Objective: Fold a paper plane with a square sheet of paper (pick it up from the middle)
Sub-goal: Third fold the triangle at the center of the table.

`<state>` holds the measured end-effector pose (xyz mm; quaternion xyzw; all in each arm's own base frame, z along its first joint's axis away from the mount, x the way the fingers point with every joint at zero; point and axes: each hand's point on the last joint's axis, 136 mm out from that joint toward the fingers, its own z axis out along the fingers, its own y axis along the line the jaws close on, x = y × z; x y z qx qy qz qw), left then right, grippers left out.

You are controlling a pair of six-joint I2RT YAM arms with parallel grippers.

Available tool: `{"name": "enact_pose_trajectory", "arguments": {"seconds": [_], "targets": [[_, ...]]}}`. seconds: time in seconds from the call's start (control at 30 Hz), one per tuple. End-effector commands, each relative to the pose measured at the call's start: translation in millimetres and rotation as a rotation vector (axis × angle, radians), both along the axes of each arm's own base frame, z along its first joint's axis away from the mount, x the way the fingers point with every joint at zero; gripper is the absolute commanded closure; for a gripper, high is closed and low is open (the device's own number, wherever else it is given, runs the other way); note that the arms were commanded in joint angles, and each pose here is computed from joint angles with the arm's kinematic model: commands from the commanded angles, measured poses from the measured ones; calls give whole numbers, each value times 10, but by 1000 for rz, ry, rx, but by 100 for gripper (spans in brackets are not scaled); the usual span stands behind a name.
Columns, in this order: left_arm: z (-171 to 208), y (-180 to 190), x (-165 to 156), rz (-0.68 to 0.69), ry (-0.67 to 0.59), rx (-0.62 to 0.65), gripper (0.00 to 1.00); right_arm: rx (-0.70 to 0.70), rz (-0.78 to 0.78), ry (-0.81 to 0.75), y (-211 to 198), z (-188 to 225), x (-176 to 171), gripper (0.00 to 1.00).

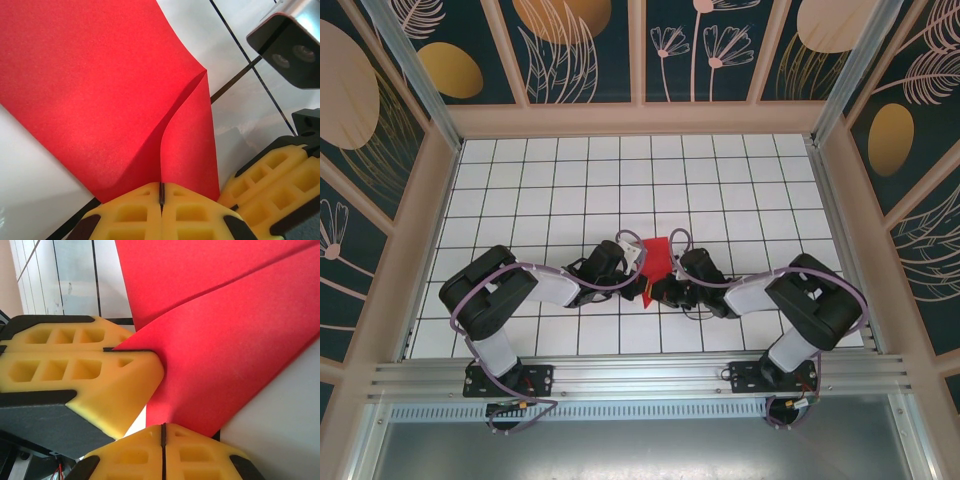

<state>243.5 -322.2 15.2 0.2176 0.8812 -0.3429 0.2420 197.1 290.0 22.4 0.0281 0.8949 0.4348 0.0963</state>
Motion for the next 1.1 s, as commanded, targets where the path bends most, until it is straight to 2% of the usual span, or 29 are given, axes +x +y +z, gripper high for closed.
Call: {"name": "enact_pose_trajectory", "arguments": {"seconds": [0.0, 0.5, 0.8, 1.07], "targets": [[-392, 259, -124, 28, 80, 129, 97, 5, 4, -23, 18, 103, -54, 91], [-392, 249, -119, 25, 81, 129, 97, -9, 10, 29, 79, -161, -160, 92], [-388, 251, -114, 24, 78, 131, 97, 0, 15, -4, 83, 47, -215, 91], [-372, 232, -113, 19, 79, 125, 97, -141, -28, 50, 13, -226, -232, 92]]}}
